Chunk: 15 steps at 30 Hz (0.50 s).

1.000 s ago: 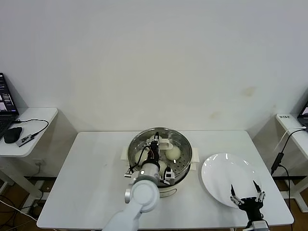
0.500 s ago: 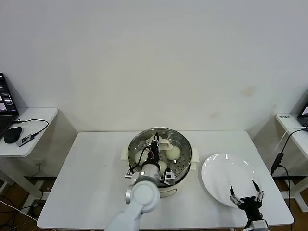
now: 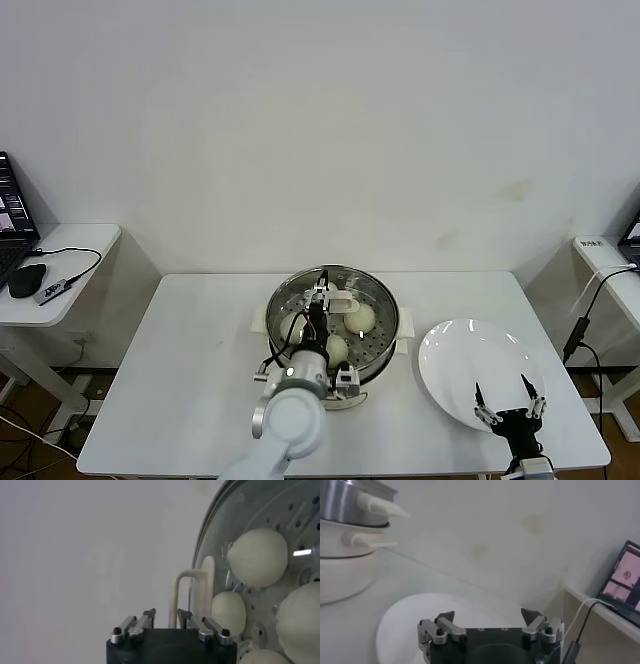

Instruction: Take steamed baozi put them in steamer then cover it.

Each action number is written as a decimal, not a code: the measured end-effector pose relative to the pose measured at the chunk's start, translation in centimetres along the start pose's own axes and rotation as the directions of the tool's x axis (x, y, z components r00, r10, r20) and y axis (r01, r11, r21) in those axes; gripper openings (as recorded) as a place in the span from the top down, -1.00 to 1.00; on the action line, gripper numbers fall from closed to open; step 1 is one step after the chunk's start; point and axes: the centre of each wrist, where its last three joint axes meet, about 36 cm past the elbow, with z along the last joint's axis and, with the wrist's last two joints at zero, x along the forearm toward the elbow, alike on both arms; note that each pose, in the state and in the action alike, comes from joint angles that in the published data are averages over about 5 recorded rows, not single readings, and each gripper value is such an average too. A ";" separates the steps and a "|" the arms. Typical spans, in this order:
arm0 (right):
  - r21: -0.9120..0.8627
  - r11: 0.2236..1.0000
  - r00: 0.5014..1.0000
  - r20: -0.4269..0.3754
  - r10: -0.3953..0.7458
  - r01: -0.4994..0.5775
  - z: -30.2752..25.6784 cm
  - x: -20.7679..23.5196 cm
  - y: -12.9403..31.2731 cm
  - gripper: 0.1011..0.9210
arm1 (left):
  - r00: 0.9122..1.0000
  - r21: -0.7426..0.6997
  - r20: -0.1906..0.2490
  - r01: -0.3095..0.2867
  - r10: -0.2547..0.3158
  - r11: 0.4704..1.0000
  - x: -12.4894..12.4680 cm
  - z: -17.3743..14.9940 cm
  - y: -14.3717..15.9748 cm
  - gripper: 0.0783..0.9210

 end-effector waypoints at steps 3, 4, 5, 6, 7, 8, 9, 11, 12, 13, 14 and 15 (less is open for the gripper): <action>-0.002 1.000 1.000 0.000 0.000 0.000 0.1 0.0 0.1 -0.76 | 1.000 0.016 0.013 0.004 -0.004 1.000 1.3 0.3 0.1 -0.45; -0.003 1.000 1.000 0.000 -0.001 0.001 0.1 -0.1 0.1 -0.76 | 1.000 0.022 0.017 0.006 -0.006 1.000 1.8 0.5 0.2 -0.52; -0.004 1.000 1.000 0.000 -0.001 0.001 0.1 -0.1 0.1 -0.76 | 1.000 0.029 0.021 0.008 -0.009 1.000 2.3 0.6 0.3 -0.58; -0.005 1.000 1.000 0.000 -0.002 0.002 0.1 -0.1 0.2 -0.76 | 1.000 0.036 0.025 0.011 -0.012 0.999 2.8 0.8 0.4 -0.64; -0.005 1.000 1.000 0.000 -0.003 0.003 0.1 0.0 0.2 -0.76 | 0.999 0.044 0.030 0.015 -0.016 0.999 3.3 1.0 0.6 -0.69; -0.006 1.000 1.000 0.000 -0.004 0.004 0.1 0.0 0.3 -0.76 | 0.999 0.052 0.035 0.019 -0.021 0.998 3.9 1.2 0.7 -0.72; -0.006 1.000 1.000 0.000 -0.005 0.005 0.1 0.0 0.3 -0.76 | 0.999 0.062 0.040 0.024 -0.026 0.998 4.5 1.5 0.9 -0.74; -0.006 1.000 1.000 0.000 -0.008 0.008 0.1 0.1 0.4 -0.76 | 0.998 0.087 0.052 0.034 -0.038 0.996 5.8 2.1 1.3 -0.76; -0.006 1.000 1.000 0.000 -0.009 0.009 0.1 0.1 0.5 -0.76 | 0.997 0.103 0.058 0.038 -0.044 0.994 6.4 2.4 1.5 -0.76; -0.005 1.000 1.000 0.001 -0.011 0.011 0.1 0.1 0.5 -0.76 | 0.997 0.122 0.063 0.043 -0.051 0.992 7.1 2.8 1.7 -0.77; -0.005 1.000 1.000 0.003 -0.012 0.012 0.1 0.1 0.5 -0.76 | 0.996 0.145 0.068 0.047 -0.057 0.988 7.8 3.2 1.8 -0.77; -0.006 1.000 1.000 0.005 -0.014 0.014 0.1 0.2 0.5 -0.76 | 0.995 0.171 0.071 0.050 -0.063 0.984 8.4 3.7 2.0 -0.77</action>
